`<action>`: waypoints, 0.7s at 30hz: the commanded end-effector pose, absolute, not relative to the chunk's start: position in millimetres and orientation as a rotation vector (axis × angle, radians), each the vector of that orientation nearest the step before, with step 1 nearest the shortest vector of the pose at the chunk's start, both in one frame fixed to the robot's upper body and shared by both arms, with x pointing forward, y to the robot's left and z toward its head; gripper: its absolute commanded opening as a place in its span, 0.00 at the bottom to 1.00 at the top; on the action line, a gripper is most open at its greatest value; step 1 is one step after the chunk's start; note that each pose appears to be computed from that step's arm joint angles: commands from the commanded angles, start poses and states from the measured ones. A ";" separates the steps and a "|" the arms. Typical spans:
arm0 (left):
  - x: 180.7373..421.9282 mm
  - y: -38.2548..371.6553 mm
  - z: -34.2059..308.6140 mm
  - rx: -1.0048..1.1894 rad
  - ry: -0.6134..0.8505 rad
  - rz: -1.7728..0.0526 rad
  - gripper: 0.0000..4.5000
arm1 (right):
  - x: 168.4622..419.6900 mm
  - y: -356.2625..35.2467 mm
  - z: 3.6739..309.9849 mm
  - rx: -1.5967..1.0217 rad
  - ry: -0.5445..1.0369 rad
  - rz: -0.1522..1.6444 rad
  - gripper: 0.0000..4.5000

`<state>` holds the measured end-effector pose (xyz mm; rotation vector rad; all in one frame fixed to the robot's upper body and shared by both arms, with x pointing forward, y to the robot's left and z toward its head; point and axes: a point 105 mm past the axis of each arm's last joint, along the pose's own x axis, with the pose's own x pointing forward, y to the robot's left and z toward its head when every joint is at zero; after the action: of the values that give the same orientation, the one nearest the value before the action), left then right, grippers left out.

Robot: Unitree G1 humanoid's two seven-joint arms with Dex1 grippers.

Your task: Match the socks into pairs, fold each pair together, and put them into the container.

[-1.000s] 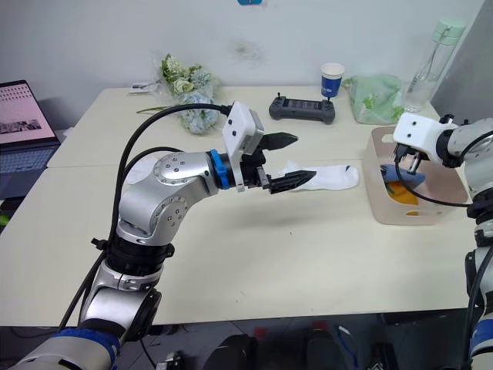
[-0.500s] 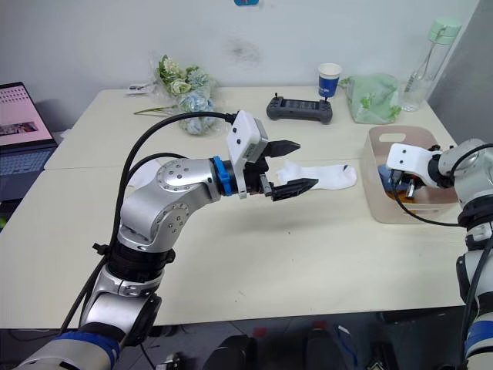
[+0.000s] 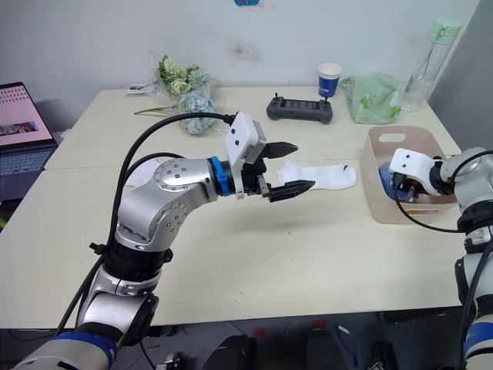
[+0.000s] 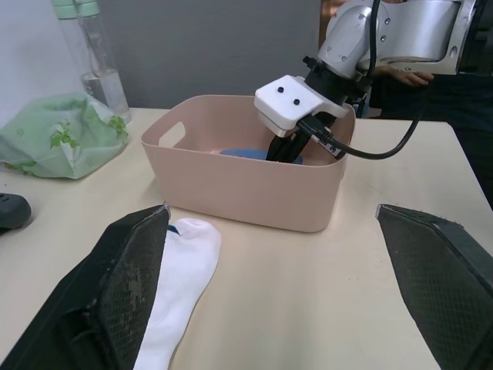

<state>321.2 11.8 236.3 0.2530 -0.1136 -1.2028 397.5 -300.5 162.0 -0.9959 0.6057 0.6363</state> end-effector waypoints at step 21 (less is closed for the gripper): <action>318.5 196.1 183.0 0.241 -0.087 -0.544 1.00 | 334.2 -119.6 223.4 -0.393 -0.200 0.734 1.00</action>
<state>324.4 189.5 165.4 0.1929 -0.0028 -0.5826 344.1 -121.7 210.6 -0.3515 -0.1217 0.7571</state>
